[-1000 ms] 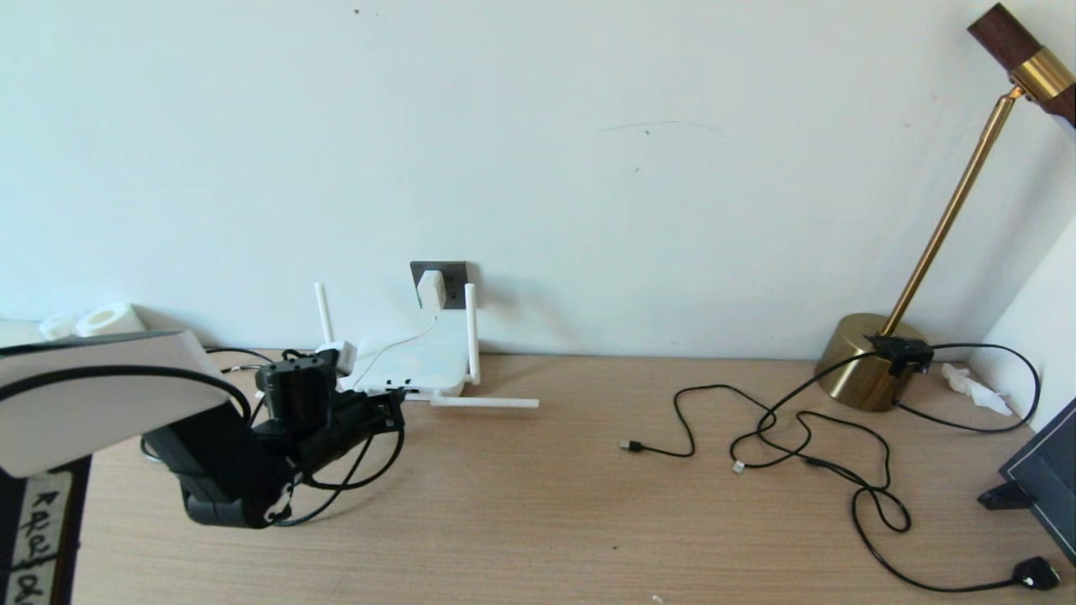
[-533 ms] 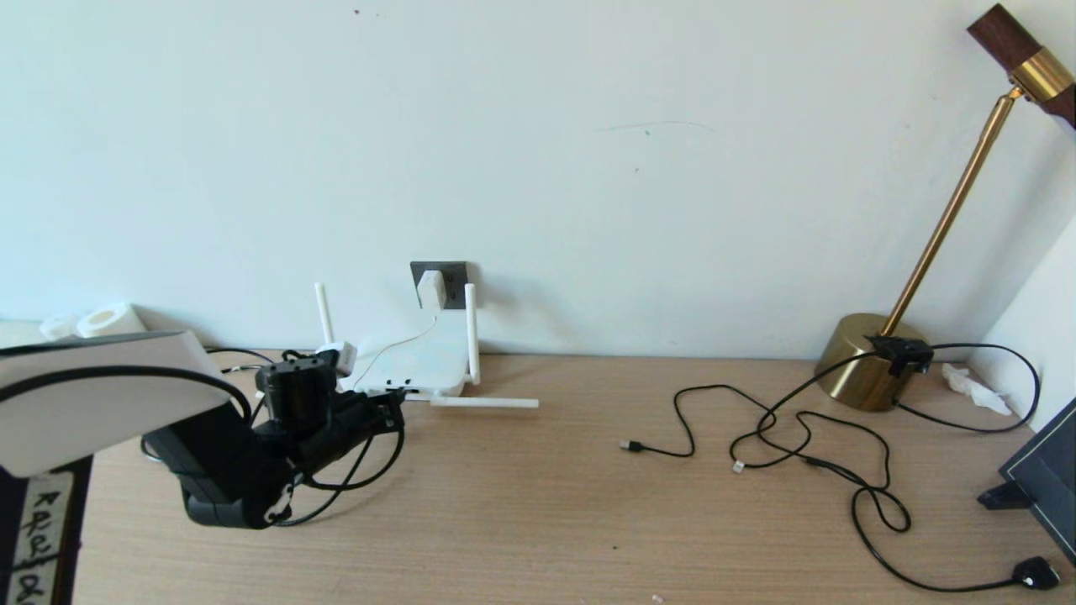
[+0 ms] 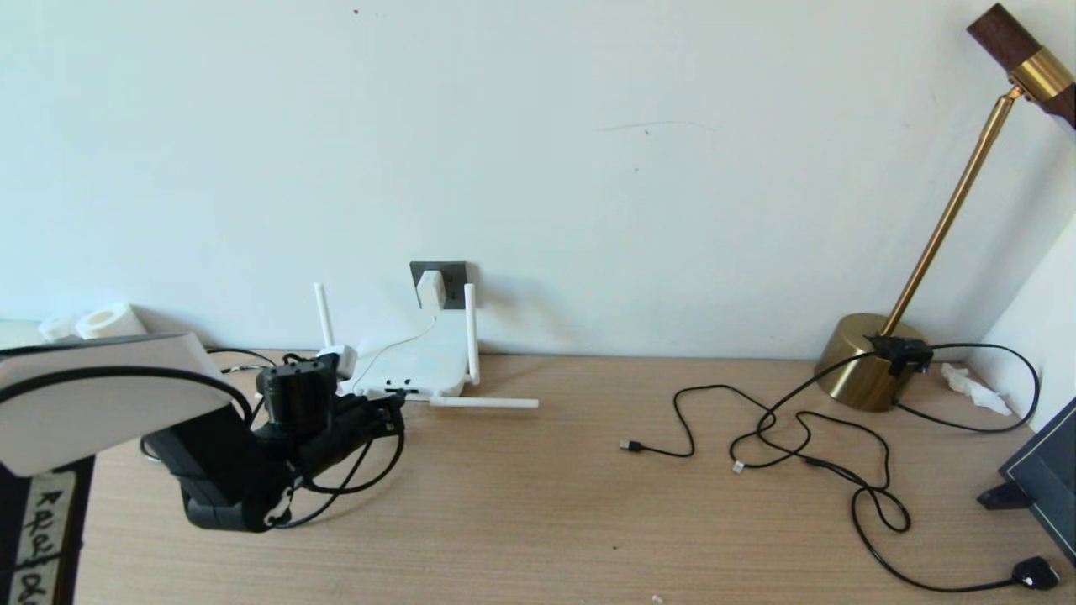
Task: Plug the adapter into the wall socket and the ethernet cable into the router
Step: Plug cable into router interface
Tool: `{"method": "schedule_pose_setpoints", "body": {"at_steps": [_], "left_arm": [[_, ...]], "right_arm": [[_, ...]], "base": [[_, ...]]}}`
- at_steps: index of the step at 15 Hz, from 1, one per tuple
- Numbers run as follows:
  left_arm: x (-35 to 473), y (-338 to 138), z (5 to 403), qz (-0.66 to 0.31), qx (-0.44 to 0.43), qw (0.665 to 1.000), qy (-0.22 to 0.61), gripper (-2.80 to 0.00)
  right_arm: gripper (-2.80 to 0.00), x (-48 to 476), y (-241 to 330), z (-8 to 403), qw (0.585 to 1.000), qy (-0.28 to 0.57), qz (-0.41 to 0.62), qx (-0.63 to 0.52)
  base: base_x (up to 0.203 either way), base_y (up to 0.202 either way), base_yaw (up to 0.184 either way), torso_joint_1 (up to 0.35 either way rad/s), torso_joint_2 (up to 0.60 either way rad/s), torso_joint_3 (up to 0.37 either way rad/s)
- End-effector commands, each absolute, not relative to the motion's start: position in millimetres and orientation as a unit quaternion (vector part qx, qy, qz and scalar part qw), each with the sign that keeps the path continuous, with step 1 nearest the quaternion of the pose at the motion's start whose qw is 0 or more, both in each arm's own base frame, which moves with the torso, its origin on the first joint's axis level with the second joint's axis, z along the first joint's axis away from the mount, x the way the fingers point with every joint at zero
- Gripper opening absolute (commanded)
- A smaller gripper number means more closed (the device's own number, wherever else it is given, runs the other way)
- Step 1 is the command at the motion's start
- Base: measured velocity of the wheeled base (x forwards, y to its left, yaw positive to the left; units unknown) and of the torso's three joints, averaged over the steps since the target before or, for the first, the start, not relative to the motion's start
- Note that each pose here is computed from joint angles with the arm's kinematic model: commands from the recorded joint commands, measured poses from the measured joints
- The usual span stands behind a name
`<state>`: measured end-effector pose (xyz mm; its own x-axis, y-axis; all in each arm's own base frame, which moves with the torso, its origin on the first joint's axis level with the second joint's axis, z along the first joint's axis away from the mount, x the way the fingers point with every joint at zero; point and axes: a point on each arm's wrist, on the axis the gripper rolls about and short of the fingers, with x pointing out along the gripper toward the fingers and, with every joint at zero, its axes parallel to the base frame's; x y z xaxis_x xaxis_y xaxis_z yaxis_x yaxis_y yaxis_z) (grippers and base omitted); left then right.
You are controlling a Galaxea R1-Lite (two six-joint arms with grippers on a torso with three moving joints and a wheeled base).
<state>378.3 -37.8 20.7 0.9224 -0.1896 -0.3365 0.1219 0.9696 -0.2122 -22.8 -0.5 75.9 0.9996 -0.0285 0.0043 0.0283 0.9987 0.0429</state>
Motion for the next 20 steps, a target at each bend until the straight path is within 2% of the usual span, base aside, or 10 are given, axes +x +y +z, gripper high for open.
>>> {"method": "schedule_pose_setpoints", "body": {"at_steps": [1, 20], "left_arm": [[377.6, -37.8, 18.7, -0.079, -0.095, 0.975, 0.182, -2.8], [378.6, -41.3, 18.0, -0.082, -0.093, 0.976, 0.182, -2.8]], "right_arm": [[-2.8, -22.8, -0.5, 76.0, 1.0, -0.003, -0.014, 0.021], [-2.8, -22.8, -0.5, 76.0, 1.0, -0.003, -0.015, 0.021]], "base": [[0.0, 0.0, 0.0, 0.0, 0.0, 0.0], [0.0, 0.0, 0.0, 0.0, 0.0, 0.0]]}}
